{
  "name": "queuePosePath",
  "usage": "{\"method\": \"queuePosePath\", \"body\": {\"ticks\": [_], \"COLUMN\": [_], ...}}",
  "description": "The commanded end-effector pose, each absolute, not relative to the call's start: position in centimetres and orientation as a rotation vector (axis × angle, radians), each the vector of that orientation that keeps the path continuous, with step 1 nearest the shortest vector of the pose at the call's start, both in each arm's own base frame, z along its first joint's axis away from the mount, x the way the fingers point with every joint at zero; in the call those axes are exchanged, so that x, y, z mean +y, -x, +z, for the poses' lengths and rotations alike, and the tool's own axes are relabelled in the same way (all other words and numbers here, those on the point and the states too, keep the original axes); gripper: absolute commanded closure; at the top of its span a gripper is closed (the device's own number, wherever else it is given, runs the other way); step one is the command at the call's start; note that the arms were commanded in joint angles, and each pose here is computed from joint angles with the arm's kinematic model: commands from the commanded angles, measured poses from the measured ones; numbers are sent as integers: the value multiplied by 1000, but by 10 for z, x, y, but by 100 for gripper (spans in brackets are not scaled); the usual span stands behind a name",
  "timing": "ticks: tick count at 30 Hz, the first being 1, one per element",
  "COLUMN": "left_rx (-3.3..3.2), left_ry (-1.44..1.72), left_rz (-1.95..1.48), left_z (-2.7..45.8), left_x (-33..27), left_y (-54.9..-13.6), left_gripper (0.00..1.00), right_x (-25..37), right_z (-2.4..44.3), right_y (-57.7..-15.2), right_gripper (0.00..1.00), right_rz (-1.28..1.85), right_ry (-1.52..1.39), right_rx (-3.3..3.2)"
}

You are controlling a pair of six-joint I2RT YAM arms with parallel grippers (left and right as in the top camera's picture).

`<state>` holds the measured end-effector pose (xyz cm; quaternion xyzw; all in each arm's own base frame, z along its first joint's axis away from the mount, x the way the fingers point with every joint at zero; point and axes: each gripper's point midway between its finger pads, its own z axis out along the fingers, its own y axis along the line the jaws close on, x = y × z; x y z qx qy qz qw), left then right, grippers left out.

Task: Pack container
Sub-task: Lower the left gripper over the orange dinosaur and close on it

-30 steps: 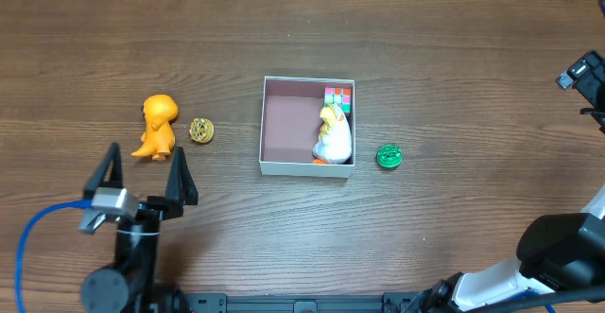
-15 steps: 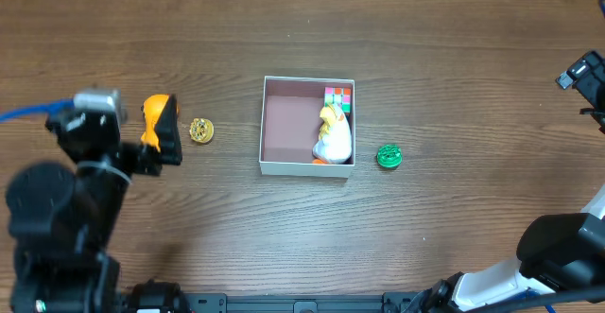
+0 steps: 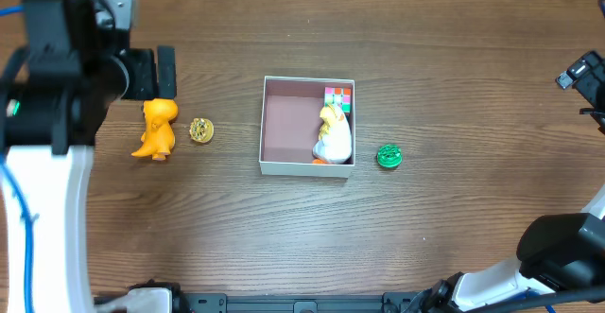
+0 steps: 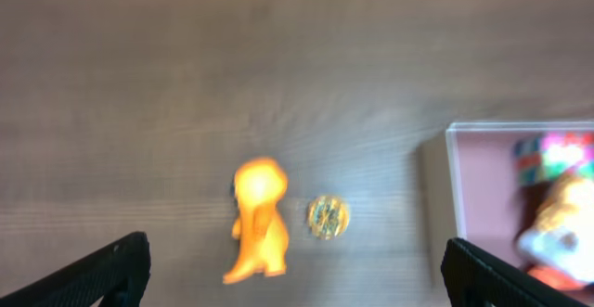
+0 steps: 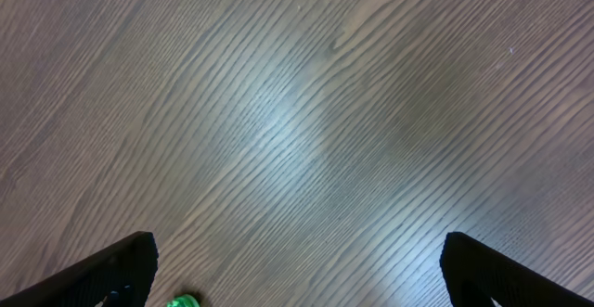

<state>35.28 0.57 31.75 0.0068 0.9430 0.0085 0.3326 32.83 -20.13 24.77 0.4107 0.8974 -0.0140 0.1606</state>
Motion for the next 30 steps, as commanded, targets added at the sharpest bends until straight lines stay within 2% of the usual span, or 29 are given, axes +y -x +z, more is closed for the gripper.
{"method": "queuePosePath", "body": {"ticks": [1, 6, 15, 22, 30], "left_rx": [2603, 2730, 2888, 3124, 3218], "left_ry": [101, 305, 350, 350, 352], "left_rz": [135, 256, 321, 239, 245], "left_z": [279, 236, 174, 115, 85], "left_x": [26, 53, 72, 60, 63], "left_y": [-365, -371, -386, -373, -370], "left_gripper": [0, 0, 0, 0, 0], "right_x": [-203, -203, -203, -203, -203], "right_z": [250, 250, 250, 250, 250], "right_y": [-328, -328, -328, -328, -328], "right_gripper": [0, 0, 0, 0, 0], "right_rz": [-48, -48, -48, -48, -48], "right_ry": [-1178, -1178, -1178, -1178, -1178], "right_rx": [2552, 2552, 2552, 2552, 2552]}}
